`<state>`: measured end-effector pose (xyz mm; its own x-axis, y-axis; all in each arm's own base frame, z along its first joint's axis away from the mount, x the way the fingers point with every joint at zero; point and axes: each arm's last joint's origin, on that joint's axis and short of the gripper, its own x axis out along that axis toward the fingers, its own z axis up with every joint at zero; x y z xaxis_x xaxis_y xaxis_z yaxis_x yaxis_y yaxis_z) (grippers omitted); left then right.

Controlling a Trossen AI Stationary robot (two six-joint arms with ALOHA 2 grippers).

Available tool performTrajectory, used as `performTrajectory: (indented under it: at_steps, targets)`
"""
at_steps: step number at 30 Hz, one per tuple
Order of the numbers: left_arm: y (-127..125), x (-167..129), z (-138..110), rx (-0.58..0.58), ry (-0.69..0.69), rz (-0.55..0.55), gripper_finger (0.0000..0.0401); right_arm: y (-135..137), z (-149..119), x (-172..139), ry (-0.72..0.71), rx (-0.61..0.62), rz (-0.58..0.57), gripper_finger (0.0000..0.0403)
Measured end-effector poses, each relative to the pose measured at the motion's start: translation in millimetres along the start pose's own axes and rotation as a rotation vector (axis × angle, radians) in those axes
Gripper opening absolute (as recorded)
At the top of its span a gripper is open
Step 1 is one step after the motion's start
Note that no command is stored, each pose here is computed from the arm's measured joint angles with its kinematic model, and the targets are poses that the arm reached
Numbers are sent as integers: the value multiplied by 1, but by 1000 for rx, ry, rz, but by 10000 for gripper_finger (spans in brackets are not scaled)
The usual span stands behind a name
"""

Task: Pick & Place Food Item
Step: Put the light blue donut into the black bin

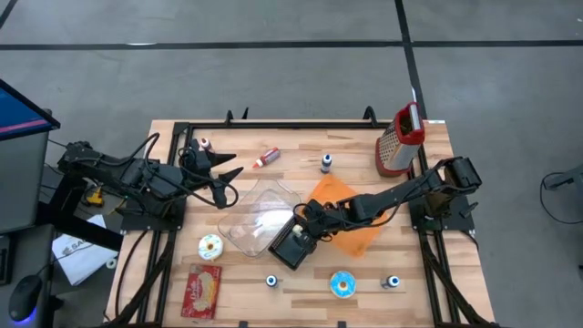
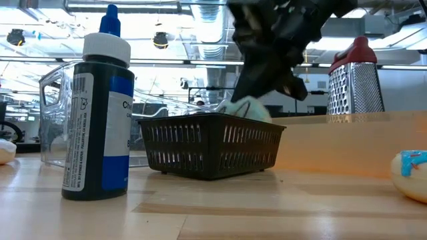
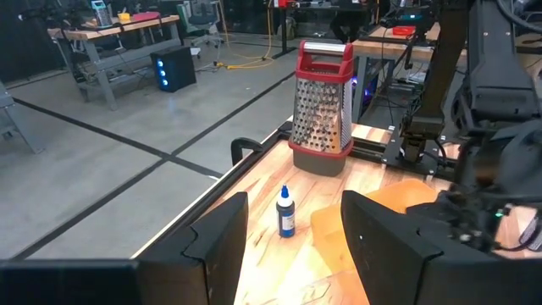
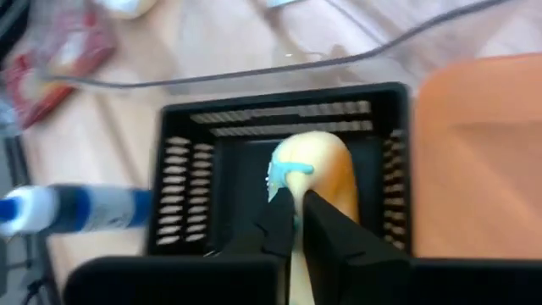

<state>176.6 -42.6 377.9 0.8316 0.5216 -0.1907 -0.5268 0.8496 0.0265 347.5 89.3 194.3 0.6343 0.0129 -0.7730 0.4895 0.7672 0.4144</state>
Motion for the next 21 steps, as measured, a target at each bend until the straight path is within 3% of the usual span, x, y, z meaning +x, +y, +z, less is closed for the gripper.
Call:
performTrajectory:
  at_steps: [6,21]
  targets:
    - [0,0,-2,-11,12,-1,186,13,4,-8,-8,-4,100,16]
    - [1,0,-4,-17,30,6,186,5,-4,15,28,-23,32,10]
